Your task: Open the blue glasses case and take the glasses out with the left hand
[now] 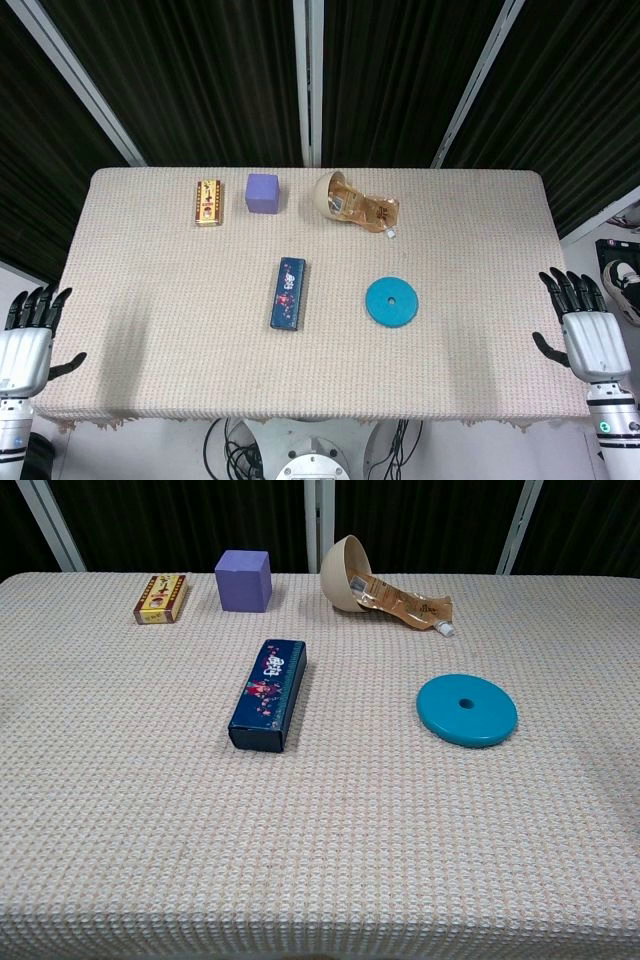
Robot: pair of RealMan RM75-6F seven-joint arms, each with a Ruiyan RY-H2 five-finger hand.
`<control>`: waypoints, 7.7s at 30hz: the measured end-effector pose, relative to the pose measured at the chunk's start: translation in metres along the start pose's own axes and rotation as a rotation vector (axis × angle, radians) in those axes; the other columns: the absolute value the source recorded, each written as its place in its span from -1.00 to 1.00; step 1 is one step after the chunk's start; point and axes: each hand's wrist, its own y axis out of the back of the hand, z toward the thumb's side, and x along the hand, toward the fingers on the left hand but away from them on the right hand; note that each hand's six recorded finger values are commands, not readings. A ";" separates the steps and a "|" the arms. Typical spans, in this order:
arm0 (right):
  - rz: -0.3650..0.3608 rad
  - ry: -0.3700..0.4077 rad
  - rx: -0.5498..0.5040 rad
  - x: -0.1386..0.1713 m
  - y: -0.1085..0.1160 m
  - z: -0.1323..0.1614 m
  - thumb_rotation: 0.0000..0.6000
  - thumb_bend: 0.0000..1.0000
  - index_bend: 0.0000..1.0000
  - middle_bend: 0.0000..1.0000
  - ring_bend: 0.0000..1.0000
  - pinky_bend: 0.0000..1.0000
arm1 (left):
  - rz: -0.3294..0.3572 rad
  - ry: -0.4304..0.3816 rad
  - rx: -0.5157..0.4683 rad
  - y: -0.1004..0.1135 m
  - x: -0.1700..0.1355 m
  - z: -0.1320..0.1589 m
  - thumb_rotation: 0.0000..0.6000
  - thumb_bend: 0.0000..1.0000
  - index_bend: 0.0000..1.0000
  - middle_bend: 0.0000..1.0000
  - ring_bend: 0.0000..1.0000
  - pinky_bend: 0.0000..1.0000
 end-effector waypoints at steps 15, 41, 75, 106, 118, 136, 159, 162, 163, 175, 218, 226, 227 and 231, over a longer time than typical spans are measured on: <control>-0.042 0.025 -0.022 0.004 0.009 0.001 1.00 -0.37 -1.00 -0.84 -1.00 -1.00 | 0.029 -0.052 -0.006 0.010 -0.010 0.013 1.00 -0.65 -0.76 -0.93 -1.00 -1.00; -0.055 0.082 -0.052 0.022 0.020 0.013 1.00 0.54 -1.00 -0.76 -1.00 -1.00 | -0.201 -0.922 0.007 0.015 0.134 0.316 1.00 0.29 -0.59 -0.58 -0.94 -0.97; -0.047 0.076 -0.082 0.020 0.012 0.006 1.00 0.54 -1.00 -0.76 -1.00 -1.00 | -0.496 -0.641 0.179 -0.067 0.189 0.314 1.00 0.25 -0.34 -0.21 -0.89 -1.00; -0.041 0.103 -0.096 0.015 0.010 0.012 1.00 0.44 -1.00 -0.76 -1.00 -1.00 | -0.388 -0.573 -0.007 -0.057 0.146 0.299 1.00 -0.38 -0.50 -0.43 -0.83 -0.96; -0.041 0.104 -0.102 0.015 0.008 0.010 1.00 0.36 -1.00 -0.75 -1.00 -1.00 | -0.363 -0.549 0.034 -0.062 0.135 0.297 0.99 -0.44 -0.89 -0.78 -1.00 -0.97; -0.036 0.101 -0.102 0.014 0.008 0.012 1.00 0.36 -1.00 -0.74 -1.00 -1.00 | -0.337 -0.498 0.141 -0.078 0.145 0.273 1.00 -0.46 -0.95 -0.88 -1.00 -1.00; -0.030 0.087 -0.106 0.016 0.005 0.008 1.00 0.36 -1.00 -0.73 -1.00 -1.00 | -0.400 -0.516 0.086 -0.073 0.156 0.270 1.00 -0.26 -0.47 -0.53 -0.97 -1.00; -0.029 0.086 -0.107 0.016 0.004 0.007 1.00 0.36 -1.00 -0.73 -1.00 -1.00 | -0.405 -0.513 0.091 -0.074 0.157 0.271 1.00 -0.26 -0.47 -0.53 -0.97 -1.00; -0.029 0.086 -0.107 0.016 0.004 0.007 1.00 0.36 -1.00 -0.73 -1.00 -1.00 | -0.406 -0.512 0.094 -0.074 0.157 0.270 1.00 -0.26 -0.47 -0.52 -0.97 -1.00; -0.025 0.080 -0.111 0.016 0.003 0.005 1.00 0.36 -1.00 -0.73 -1.00 -1.00 | -0.405 -0.505 0.100 -0.076 0.161 0.271 1.00 -0.08 -0.32 -0.36 -0.83 -0.97; -0.025 0.052 -0.142 0.027 0.001 -0.006 1.00 0.36 -1.00 -0.71 -1.00 -1.00 | -0.429 -0.335 0.098 -0.067 0.231 0.263 0.88 0.13 -0.83 -0.76 -1.00 -0.99; -0.032 0.061 -0.138 0.028 0.001 -0.005 1.00 0.36 -1.00 -0.71 -1.00 -1.00 | -0.366 -0.376 -0.012 -0.056 0.210 0.268 0.91 0.13 -0.51 -0.49 -0.89 -0.93; -0.032 0.062 -0.138 0.028 0.001 -0.005 1.00 0.36 -1.00 -0.71 -1.00 -1.00 | -0.364 -0.395 -0.027 -0.055 0.204 0.271 0.91 0.13 -0.49 -0.43 -0.84 -0.92; -0.031 0.062 -0.139 0.029 0.001 -0.004 1.00 0.36 -1.00 -0.71 -1.00 -1.00 | -0.356 -0.488 -0.058 -0.054 0.179 0.284 0.91 0.12 -0.49 -0.34 -0.78 -0.90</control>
